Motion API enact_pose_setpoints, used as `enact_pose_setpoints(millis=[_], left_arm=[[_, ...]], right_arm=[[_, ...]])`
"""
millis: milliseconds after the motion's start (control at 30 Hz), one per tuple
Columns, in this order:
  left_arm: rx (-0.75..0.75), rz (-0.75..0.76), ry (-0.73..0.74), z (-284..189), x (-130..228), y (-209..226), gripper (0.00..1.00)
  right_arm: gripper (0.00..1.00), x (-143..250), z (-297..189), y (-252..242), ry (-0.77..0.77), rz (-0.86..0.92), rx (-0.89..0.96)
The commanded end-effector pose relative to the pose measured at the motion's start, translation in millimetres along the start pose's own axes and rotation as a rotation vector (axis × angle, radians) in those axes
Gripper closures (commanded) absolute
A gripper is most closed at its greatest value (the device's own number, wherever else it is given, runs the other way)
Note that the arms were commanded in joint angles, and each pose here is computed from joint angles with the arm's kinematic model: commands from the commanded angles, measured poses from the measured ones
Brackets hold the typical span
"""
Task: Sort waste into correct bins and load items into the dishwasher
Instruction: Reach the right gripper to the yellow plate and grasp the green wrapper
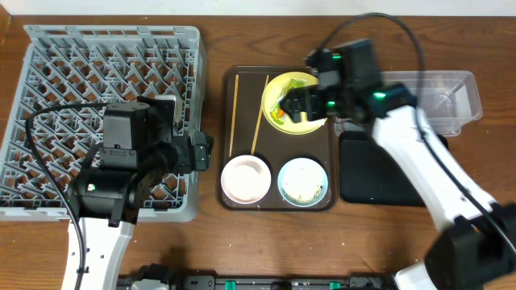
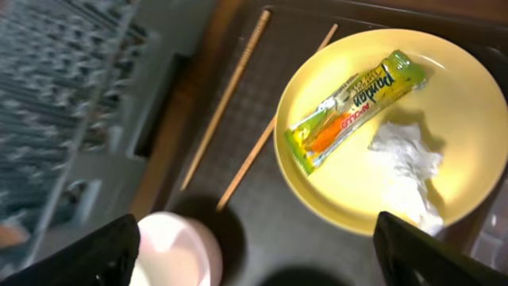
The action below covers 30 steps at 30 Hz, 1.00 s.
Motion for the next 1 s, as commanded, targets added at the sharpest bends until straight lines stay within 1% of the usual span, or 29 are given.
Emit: enact_pose_setpoints(millis=[0,33,133,267,300,333,467,533,567,600,633,700,733,767,867,967], left_arm=[[0.02,-0.001,-0.016,-4.4,-5.9,-5.3,0.02],[0.02,-0.001,-0.016,-4.4,-5.9,-5.3,0.02],[0.02,-0.001,-0.016,-4.4,-5.9,-5.3,0.02],[0.02,-0.001,-0.016,-4.4,-5.9,-5.3,0.02],[0.02,-0.001,-0.016,-4.4,-5.9,-5.3,0.01],[0.02,-0.001,-0.016,-4.4,-5.9,-5.3,0.02],[0.02,-0.001,-0.016,-4.4,-5.9,-5.3,0.01],[0.02,-0.001,-0.016,-4.4,-5.9,-5.3,0.02],[0.02,-0.001,-0.016,-4.4,-5.9,-5.3,0.02],[0.02,-0.001,-0.016,-4.4,-5.9,-5.3,0.02],[0.02,-0.001,-0.016,-4.4,-5.9,-5.3,0.02],[0.02,-0.001,-0.016,-4.4,-5.9,-5.3,0.02],[0.02,-0.001,-0.016,-4.4,-5.9,-5.3,0.02],[0.02,-0.001,-0.016,-4.4,-5.9,-5.3,0.02],[0.02,-0.001,-0.016,-4.4,-5.9,-5.3,0.02],[0.02,-0.001,-0.016,-4.4,-5.9,-5.3,0.02]], right_arm=[[0.28,-14.2,38.7,-19.5,-0.001,0.022,0.165],[0.36,-15.4,49.9,-22.2,0.005,0.046,0.176],[0.4,-14.9,82.1,-38.1,0.006,0.148,0.218],[0.39,-6.5,122.2,-56.0,0.007,0.286,0.234],[0.37,-3.5,130.8,-58.8,0.011,0.303,0.235],[0.31,4.1,146.6,-61.3,0.024,0.33,0.234],[0.31,21.5,165.7,-68.0,0.067,0.36,0.253],[0.42,26.7,170.6,-71.7,0.08,0.364,0.261],[0.5,27.8,171.5,-72.5,0.083,0.365,0.262],[0.64,27.8,171.6,-72.9,0.082,0.364,0.264],[0.74,26.7,171.7,-72.7,0.078,0.363,0.263],[0.9,20.7,168.2,-69.4,0.062,0.36,0.255],[0.96,15.5,164.6,-68.2,0.051,0.36,0.249],[0.99,9.1,159.2,-65.6,0.04,0.363,0.231],[0.99,-16.2,132.1,-55.3,-0.006,0.365,0.15],[0.99,-42.5,89.9,-43.8,-0.055,0.329,0.054]])
Point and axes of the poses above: each gripper's point midway between its finger pads, its own z axis out along the fingers, its own y axis along the line the jaws close on, x = y × z, the point moved 1 cm from there along -z, back along the fingers, and after that the axes turned 3 degrees about z, right-handed, at the moved point
